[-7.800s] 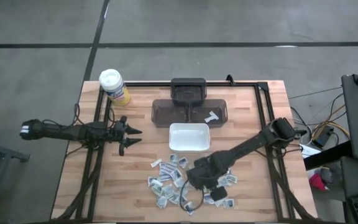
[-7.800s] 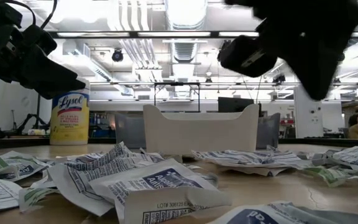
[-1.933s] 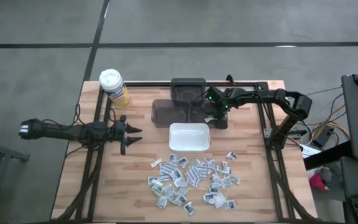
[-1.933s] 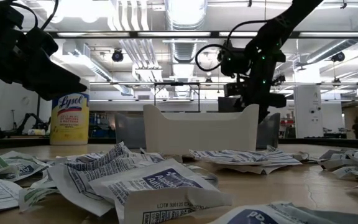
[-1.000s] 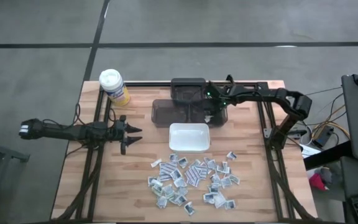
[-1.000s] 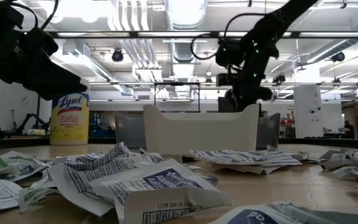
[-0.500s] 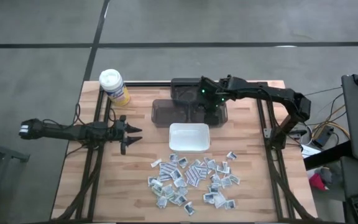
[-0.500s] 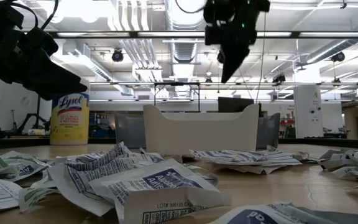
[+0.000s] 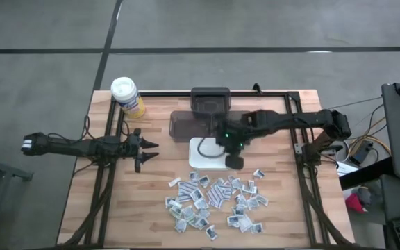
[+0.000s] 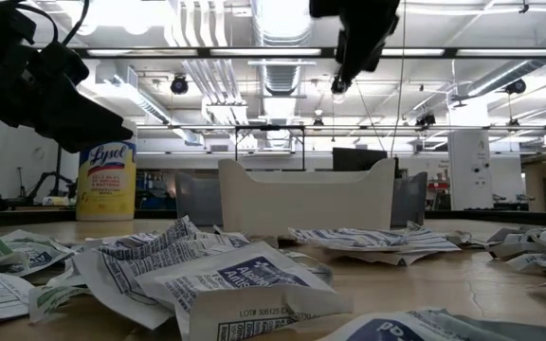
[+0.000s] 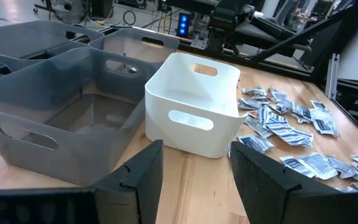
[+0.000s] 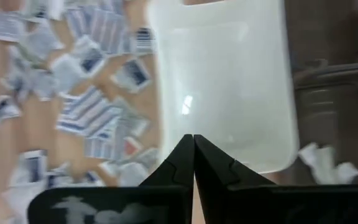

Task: Pick & Place First Aid Supplies
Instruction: Put the green bandage into the bottom right black bin

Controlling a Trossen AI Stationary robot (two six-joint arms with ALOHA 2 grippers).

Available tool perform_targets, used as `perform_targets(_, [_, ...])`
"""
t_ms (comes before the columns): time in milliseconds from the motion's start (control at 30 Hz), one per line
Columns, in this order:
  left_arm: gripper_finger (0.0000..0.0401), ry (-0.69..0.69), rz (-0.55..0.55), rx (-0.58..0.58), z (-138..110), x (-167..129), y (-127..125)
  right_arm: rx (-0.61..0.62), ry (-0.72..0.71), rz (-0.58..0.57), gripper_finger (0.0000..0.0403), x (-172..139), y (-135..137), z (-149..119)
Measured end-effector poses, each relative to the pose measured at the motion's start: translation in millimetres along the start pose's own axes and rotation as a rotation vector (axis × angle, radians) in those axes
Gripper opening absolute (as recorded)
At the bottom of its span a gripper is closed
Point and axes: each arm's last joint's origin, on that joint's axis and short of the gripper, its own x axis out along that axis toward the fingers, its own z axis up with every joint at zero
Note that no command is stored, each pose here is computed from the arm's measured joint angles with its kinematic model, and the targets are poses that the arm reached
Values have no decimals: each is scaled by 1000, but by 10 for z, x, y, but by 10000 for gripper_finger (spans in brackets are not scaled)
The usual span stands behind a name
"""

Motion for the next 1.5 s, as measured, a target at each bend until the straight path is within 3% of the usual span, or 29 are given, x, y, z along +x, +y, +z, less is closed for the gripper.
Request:
perform_targets(200, [183, -73, -16, -14, 69, -2, -16, 53, -73, 39, 8, -269, 302, -150])
perform_targets(333, [183, -122, -38, -35, 118, -8, -30, 97, -168, -36, 8, -495, 441, -324])
perform_targets(433, [183, -166, -57, -129, 164, -15, -40, 125, -250, -66, 8, -653, 514, -498])
perform_targets(567, [183, -201, -136, -235, 228, -29, -69, 127, -335, -3, 8, -793, 567, -746])
perform_targets(733, [183, -222, -270, -202, 428, -83, -146, 111, -412, 80, 8, -833, 517, -1075])
perform_targets(933, [183, -254, -286, -204, 721, -116, -215, 113, -468, 205, 8, -759, 372, -1497])
perform_targets(1133, [183, -130, -267, -212, 949, -45, -312, 94, -553, 354, 8, -607, 231, -1820])
perform_targets(1367, [183, 13, -246, -218, 1222, 137, -466, 82, -643, 435, 8, -374, 92, -2112])
perform_targets(1500, [183, 162, -210, -226, 1291, 272, -556, 79, -693, 462, 8, -264, 29, -2237])
